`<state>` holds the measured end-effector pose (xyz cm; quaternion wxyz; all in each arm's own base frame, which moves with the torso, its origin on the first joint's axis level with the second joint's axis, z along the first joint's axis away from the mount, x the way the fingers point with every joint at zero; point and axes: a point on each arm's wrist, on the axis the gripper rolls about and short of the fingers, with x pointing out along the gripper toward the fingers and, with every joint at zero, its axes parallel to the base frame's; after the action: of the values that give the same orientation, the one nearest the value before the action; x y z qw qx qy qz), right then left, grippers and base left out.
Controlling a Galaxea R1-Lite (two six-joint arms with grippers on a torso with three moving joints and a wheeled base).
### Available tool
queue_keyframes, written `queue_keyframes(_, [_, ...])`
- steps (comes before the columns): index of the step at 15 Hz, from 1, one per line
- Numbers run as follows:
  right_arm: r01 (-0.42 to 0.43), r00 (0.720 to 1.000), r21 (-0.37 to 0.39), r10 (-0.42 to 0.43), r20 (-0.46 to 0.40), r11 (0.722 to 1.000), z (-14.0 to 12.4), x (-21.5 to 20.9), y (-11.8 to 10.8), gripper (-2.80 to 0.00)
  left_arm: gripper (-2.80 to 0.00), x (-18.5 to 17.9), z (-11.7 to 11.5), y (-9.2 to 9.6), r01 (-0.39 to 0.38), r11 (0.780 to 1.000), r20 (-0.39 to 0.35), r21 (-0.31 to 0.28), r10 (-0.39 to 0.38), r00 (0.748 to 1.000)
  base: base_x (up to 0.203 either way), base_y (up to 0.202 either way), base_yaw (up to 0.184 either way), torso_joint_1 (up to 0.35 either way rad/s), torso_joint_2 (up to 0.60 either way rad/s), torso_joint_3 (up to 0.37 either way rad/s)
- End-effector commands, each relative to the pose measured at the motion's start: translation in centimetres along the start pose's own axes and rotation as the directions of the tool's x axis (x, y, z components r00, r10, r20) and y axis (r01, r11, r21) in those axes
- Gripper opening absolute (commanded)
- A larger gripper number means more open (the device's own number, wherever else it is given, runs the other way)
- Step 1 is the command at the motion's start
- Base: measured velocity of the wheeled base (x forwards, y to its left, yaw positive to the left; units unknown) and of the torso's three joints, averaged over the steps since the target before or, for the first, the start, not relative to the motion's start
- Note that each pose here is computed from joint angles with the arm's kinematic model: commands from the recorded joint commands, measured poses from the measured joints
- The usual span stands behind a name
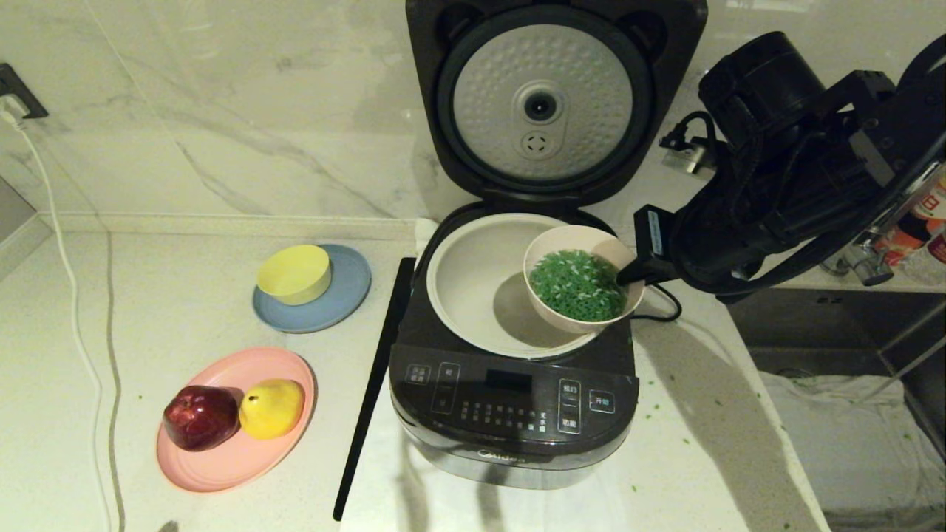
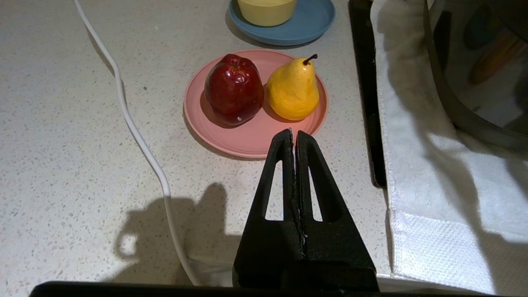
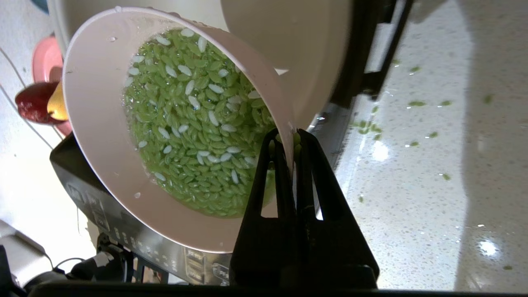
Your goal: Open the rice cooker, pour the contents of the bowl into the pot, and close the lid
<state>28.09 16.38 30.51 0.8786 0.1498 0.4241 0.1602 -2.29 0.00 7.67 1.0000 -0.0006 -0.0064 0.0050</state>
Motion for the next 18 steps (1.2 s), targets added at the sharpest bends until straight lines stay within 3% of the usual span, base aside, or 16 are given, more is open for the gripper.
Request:
queue_keyframes(1, [-0.007, 1.0, -0.008, 0.007, -0.006, 1.0, -0.2, 0.2, 0.4, -2.8, -2.8, 0.1, -0.2, 0.0, -0.001, 1.0, -0.009, -0.001, 0.001, 1.0, 0.0, 0.0, 0.0, 0.0, 0.0, 0.0])
queue_keyframes(7, [-0.037, 0.999, -0.034, 0.037, -0.01, 0.999, -0.6, 1.7, 1.8, -2.8, -2.8, 0.1, -0.2, 0.0, -0.001, 1.0, -0.01, 0.0, 0.001, 1.0, 0.0, 0.0, 0.0, 0.0, 0.0, 0.0])
queue_keyframes(11, [0.005, 1.0, -0.065, -0.004, 0.008, 0.998, -1.2, 4.2, 3.1, -2.8, -2.8, 0.1, -0.2, 0.0, -0.001, 1.0, -0.009, 0.0, 0.001, 1.0, 0.0, 0.0, 0.0, 0.0, 0.0, 0.0])
queue_keyframes(18, [-0.008, 1.0, -0.058, 0.009, 0.017, 0.998, -1.4, 5.9, 3.8, -2.8, -2.8, 0.1, -0.2, 0.0, 0.001, 1.0, -0.008, 0.0, -0.001, 1.0, 0.0, 0.0, 0.0, 0.0, 0.0, 0.0])
